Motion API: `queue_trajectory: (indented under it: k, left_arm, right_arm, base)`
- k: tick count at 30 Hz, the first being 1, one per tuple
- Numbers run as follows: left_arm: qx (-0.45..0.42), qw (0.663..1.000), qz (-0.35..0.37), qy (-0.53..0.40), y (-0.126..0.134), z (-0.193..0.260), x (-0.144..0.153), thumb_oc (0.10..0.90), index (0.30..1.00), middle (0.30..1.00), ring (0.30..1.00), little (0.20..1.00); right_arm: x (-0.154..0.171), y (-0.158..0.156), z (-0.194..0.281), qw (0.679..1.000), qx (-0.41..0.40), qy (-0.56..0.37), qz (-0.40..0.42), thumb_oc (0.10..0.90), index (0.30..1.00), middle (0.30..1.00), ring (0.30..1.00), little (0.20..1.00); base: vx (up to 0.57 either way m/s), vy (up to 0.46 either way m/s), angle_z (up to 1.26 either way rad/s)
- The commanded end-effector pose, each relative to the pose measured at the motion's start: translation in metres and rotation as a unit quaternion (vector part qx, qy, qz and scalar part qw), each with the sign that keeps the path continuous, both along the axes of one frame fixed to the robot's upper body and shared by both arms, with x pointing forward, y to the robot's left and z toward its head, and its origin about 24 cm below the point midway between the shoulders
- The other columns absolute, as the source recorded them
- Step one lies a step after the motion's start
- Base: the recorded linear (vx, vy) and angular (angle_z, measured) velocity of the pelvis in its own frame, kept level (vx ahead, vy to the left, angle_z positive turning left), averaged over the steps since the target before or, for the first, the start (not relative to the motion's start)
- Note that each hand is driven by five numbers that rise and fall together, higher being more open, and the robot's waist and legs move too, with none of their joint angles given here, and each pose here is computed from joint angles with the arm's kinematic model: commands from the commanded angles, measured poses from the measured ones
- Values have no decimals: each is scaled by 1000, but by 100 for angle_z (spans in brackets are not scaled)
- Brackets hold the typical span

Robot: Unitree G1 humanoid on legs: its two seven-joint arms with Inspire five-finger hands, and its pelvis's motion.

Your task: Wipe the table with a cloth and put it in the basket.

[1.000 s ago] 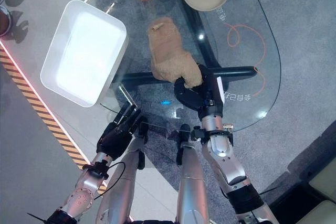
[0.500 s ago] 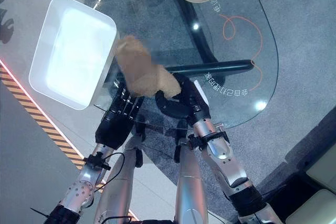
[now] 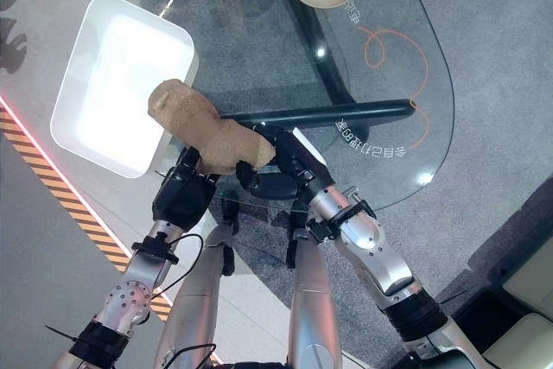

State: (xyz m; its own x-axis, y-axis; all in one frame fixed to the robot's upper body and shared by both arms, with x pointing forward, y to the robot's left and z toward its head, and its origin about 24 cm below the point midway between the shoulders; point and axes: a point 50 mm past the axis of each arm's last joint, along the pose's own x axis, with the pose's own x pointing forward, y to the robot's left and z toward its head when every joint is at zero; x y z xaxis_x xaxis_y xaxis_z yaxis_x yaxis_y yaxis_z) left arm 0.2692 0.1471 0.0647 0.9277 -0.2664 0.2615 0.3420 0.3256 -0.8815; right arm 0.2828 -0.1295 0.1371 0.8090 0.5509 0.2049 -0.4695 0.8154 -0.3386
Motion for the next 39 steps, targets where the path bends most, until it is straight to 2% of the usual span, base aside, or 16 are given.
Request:
queue_trajectory:
  k: [1,6,10,16,31,39]
  left_arm:
    - [-31,985,-19,-168,-7,52,-6,800,900,900,900,900]
    - [-48,978,-17,-200,-7,63,-7,800,900,900,900,900]
    - [-91,973,8,-214,-2,69,-5,800,900,900,900,900]
    - [-114,966,22,-231,3,77,-4,800,900,900,900,900]
    - [-110,956,15,-271,-3,89,-4,800,900,900,900,900]
    - [-72,952,9,-299,-9,95,-5,800,900,900,900,900]
  right_arm:
    - [-19,30,29,991,-43,-104,65,100,300,300,300,200]
    - [-18,34,24,989,-83,-97,77,100,300,300,300,200]
    - [-18,40,19,980,-145,-84,106,100,300,300,300,200]
    - [-15,38,19,974,-181,-79,109,100,300,300,300,200]
    - [-12,40,18,972,-192,-69,116,100,300,300,300,200]
    - [-11,40,19,974,-185,-73,108,100,300,300,300,200]
  base:
    - [0,0,0]
    - [0,0,0]
    - [0,0,0]
    - [0,-8,2]
    - [0,-2,0]
    - [3,3,2]
